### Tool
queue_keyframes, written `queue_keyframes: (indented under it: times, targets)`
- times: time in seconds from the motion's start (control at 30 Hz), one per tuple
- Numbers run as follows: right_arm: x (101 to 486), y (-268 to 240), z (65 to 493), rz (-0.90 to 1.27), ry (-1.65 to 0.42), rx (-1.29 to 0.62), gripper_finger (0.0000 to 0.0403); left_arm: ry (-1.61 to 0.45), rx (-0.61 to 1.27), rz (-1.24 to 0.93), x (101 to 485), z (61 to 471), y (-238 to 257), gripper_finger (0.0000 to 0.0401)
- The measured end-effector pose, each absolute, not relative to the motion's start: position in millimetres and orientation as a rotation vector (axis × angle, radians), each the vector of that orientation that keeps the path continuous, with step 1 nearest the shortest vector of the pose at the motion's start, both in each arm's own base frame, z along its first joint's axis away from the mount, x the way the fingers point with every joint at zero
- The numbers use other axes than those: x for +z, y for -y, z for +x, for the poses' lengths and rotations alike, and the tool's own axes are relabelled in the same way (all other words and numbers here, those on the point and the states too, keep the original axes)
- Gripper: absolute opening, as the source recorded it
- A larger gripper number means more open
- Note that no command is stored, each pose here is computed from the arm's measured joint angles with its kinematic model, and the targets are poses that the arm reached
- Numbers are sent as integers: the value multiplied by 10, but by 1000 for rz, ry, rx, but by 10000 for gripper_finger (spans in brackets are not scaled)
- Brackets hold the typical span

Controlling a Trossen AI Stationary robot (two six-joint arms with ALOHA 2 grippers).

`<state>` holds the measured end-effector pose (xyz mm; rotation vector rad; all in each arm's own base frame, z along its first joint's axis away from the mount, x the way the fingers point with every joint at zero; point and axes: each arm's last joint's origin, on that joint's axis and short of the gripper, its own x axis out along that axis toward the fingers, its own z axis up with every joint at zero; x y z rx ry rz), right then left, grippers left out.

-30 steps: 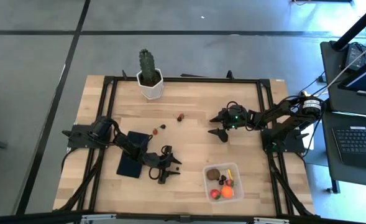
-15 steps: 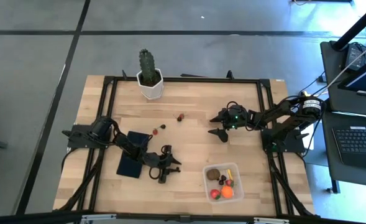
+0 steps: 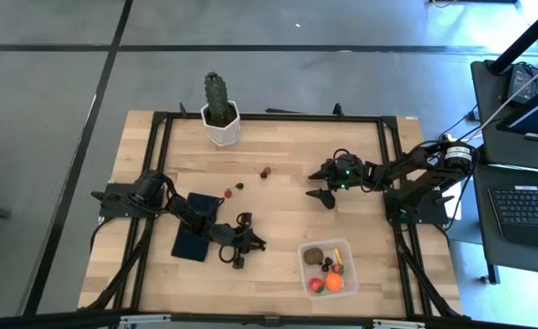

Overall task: Pick and placing Produce into tupperware
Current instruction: Put the blueberry into the transparent bin

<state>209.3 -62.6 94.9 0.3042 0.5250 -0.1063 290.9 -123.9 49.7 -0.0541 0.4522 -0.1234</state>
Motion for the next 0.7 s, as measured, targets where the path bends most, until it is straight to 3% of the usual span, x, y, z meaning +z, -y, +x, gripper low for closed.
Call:
queue_keyframes:
  times: [0.27, 0.47, 0.7]
  targets:
    - [950, 626, 2094, 306, -525, -107, 339, -401, -162, -85, 594, 2945, 1213, 53]
    - [951, 626, 2095, 304, -523, -106, 339, -305, -140, -132, 880, 3036, 1126, 38]
    - [955, 627, 2097, 302, -519, -106, 339, -329, -197, -144, 1254, 3469, 1063, 38]
